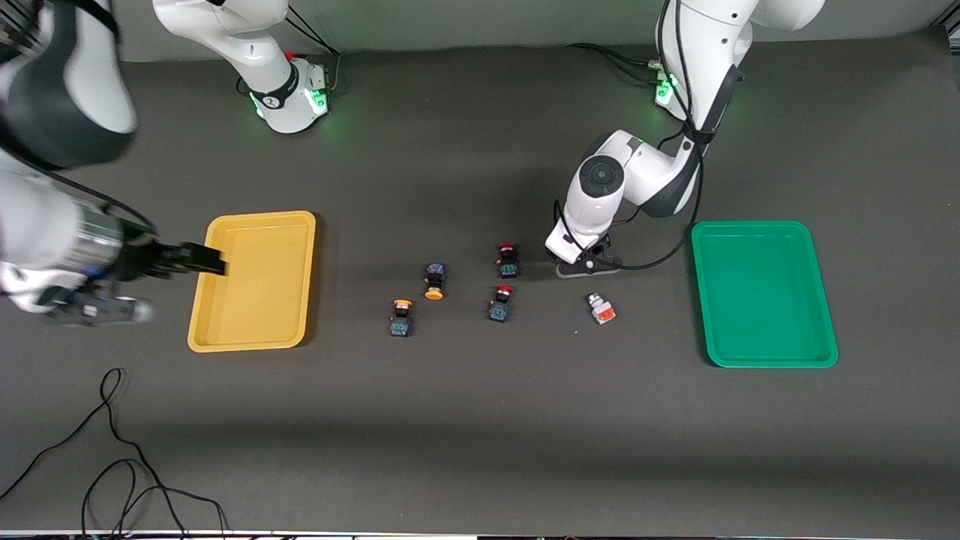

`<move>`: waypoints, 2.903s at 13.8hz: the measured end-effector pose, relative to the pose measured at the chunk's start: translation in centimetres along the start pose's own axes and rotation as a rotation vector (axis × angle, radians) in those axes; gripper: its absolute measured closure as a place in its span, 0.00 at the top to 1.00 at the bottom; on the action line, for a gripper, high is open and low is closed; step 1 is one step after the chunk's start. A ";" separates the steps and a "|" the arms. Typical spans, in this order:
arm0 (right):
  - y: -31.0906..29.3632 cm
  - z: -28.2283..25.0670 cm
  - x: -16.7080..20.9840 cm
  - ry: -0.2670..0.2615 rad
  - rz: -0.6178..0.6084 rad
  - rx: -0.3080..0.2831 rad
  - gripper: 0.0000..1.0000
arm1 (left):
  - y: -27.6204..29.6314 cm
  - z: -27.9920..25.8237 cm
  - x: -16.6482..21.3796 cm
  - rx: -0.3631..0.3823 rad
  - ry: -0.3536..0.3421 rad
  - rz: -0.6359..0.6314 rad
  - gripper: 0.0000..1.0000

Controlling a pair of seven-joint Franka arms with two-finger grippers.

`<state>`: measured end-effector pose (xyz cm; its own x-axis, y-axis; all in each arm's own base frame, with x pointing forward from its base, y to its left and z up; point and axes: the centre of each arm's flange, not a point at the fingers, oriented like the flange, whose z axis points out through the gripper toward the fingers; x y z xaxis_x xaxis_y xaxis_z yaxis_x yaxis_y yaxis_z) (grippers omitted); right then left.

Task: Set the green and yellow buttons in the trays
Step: 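Carry the white button toward the green tray while the right gripper reaches a yellow button, then release the white button in the green tray while the right gripper grasps the yellow button, then carry the yellow button to the yellow tray while the left gripper reaches the orange button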

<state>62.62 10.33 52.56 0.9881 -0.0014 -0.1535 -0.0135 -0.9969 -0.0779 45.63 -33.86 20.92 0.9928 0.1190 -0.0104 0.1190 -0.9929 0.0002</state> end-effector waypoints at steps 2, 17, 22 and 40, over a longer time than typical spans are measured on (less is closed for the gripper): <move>-2.2 3.0 1.2 -0.011 0.006 -0.008 1.00 | 0.1 -4.0 2.7 0.027 -0.030 -0.031 0.33; -12.8 25.9 3.3 0.039 0.108 -0.032 1.00 | -29.8 -13.2 15.8 0.040 -0.139 0.038 0.33; -16.6 32.6 3.2 0.088 0.112 -0.025 1.00 | -32.2 -1.3 14.5 0.030 -0.099 0.071 0.33; -15.0 29.3 4.2 0.097 0.083 -0.093 0.41 | -28.7 -21.0 19.4 0.016 -0.128 0.054 1.00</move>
<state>62.46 27.59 24.27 0.9944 -0.0869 -0.0598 -0.0856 -0.9960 0.0237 61.75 -3.06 41.73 0.9883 0.0648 -0.1383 0.0638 -0.9979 -0.0112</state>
